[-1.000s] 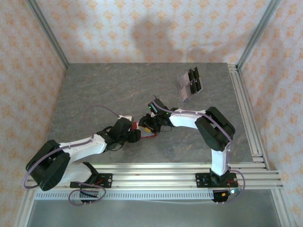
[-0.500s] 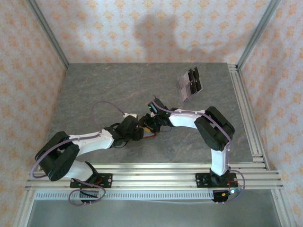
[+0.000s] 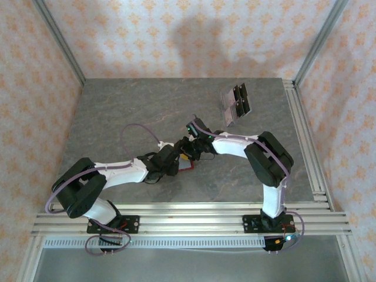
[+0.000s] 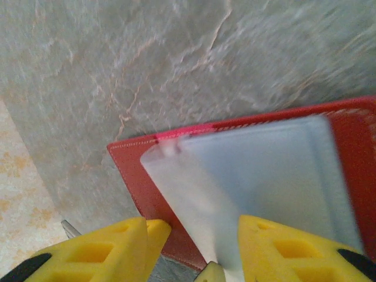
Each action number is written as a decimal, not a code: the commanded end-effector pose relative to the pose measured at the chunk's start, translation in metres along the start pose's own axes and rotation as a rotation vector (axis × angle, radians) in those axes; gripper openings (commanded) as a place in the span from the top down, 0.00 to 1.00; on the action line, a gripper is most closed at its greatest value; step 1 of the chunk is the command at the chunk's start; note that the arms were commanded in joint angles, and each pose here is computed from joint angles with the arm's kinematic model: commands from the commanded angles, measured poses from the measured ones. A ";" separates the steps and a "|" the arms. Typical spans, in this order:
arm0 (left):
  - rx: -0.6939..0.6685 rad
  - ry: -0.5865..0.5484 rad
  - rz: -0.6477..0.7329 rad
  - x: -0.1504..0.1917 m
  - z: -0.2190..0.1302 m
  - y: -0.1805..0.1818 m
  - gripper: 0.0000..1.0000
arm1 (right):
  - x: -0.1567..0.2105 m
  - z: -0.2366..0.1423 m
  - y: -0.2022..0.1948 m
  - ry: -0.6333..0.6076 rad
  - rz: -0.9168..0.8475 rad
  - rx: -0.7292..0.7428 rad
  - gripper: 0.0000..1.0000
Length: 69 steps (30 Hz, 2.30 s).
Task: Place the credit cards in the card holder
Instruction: Rotate the card holder at the center of the table, then flip over the card slot in the card holder.
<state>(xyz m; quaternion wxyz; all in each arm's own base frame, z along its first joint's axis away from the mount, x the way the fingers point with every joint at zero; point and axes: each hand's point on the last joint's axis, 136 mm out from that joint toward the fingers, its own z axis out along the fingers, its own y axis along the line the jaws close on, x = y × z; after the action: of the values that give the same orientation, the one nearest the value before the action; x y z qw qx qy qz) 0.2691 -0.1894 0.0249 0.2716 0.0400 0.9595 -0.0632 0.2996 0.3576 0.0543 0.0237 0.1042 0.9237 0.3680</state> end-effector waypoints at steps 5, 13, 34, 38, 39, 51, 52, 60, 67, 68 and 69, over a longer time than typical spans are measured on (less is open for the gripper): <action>-0.048 0.002 0.017 0.000 -0.001 0.005 0.48 | -0.014 -0.016 -0.003 -0.052 -0.041 0.035 0.55; -0.040 0.002 0.014 0.000 0.000 0.004 0.49 | -0.009 -0.001 -0.010 -0.004 -0.043 0.039 0.56; -0.009 -0.224 -0.123 -0.055 -0.067 0.008 0.29 | 0.013 0.003 0.021 0.071 -0.099 -0.014 0.56; -0.047 -0.278 -0.174 -0.064 -0.085 0.021 0.27 | 0.018 0.001 0.034 0.070 -0.117 -0.022 0.56; -0.052 -0.289 -0.186 -0.067 -0.089 0.023 0.26 | 0.019 0.002 0.038 0.071 -0.124 -0.025 0.56; -0.069 -0.306 -0.312 -0.073 -0.098 0.044 0.05 | 0.029 0.049 0.045 0.150 -0.127 0.022 0.56; -0.070 -0.303 -0.314 -0.073 -0.097 0.045 0.05 | 0.029 0.050 0.043 0.150 -0.129 0.027 0.56; -0.083 -0.267 -0.306 -0.067 -0.088 0.047 0.05 | 0.026 0.046 0.023 0.132 -0.125 0.072 0.55; -0.078 -0.192 -0.270 -0.057 -0.067 0.040 0.05 | 0.010 0.031 -0.005 0.077 -0.080 0.099 0.55; -0.070 -0.182 -0.266 -0.057 -0.063 0.037 0.05 | 0.007 0.028 -0.009 0.067 -0.081 0.107 0.55; -0.069 -0.173 -0.263 -0.055 -0.060 0.036 0.05 | 0.004 0.025 -0.013 0.060 -0.081 0.116 0.55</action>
<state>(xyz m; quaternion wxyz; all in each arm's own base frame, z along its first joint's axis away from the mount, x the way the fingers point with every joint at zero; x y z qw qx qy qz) 0.2823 -0.1429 0.1010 0.3460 -0.1001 0.9308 -0.0627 0.2933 0.3936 0.0391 -0.0054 0.0427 0.9345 0.3534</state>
